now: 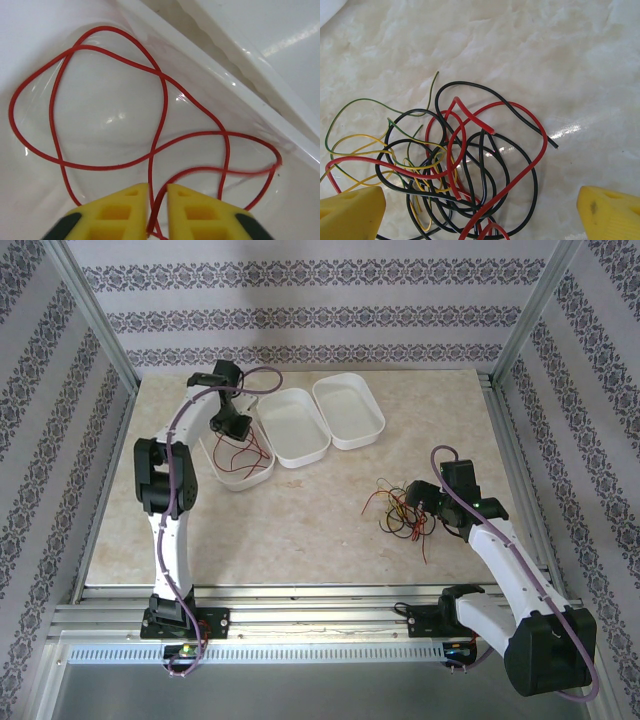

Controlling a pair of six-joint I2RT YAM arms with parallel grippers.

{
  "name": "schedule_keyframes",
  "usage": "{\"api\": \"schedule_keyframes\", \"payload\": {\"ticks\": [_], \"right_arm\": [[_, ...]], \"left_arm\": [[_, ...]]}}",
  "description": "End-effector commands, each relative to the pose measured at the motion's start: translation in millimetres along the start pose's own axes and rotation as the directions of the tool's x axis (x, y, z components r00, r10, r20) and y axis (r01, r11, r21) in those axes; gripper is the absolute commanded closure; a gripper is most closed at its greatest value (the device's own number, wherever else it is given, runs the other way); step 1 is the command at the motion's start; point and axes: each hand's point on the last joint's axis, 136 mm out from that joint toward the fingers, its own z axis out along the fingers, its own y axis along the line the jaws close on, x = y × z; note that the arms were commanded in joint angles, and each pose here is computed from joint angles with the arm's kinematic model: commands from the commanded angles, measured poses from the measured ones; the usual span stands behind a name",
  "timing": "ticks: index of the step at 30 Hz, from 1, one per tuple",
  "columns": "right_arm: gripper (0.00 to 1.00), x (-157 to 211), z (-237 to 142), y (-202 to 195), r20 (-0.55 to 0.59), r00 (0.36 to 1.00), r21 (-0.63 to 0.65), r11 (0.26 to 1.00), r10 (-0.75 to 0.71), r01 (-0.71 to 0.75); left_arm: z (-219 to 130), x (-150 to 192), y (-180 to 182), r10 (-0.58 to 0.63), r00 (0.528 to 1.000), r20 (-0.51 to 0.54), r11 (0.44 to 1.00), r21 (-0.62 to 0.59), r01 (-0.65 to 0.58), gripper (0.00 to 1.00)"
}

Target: Untangle the cables

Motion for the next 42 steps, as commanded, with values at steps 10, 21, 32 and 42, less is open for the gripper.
{"api": "schedule_keyframes", "payload": {"ticks": [10, 21, 32, 42], "right_arm": [[0.02, -6.3, -2.4, -2.9, 0.025, 0.999, 0.009, 0.999, 0.032, -0.032], [0.02, -5.8, -3.0, -2.1, 0.029, 0.999, 0.0, 0.999, 0.035, -0.035], [0.02, -8.1, -6.8, -6.2, 0.024, 1.0, 0.033, 0.999, 0.019, -0.019], [0.08, 6.4, -0.2, -5.5, -0.052, 0.996, 0.016, 0.998, 0.067, -0.066]], "left_arm": [[-7.4, -0.6, 9.9, 0.009, 1.0, -0.004, 0.999, -0.048, -0.009, 0.47], [-46.9, -7.7, 31.5, -0.018, 0.995, 0.102, 0.979, -0.198, 0.038, 0.25], [-101.5, -15.9, 9.9, -0.052, 0.951, 0.305, 0.98, -0.167, 0.107, 0.2], [-145.8, -30.7, -152.5, 0.001, 0.704, 0.71, 0.977, 0.149, -0.152, 0.05]]}}
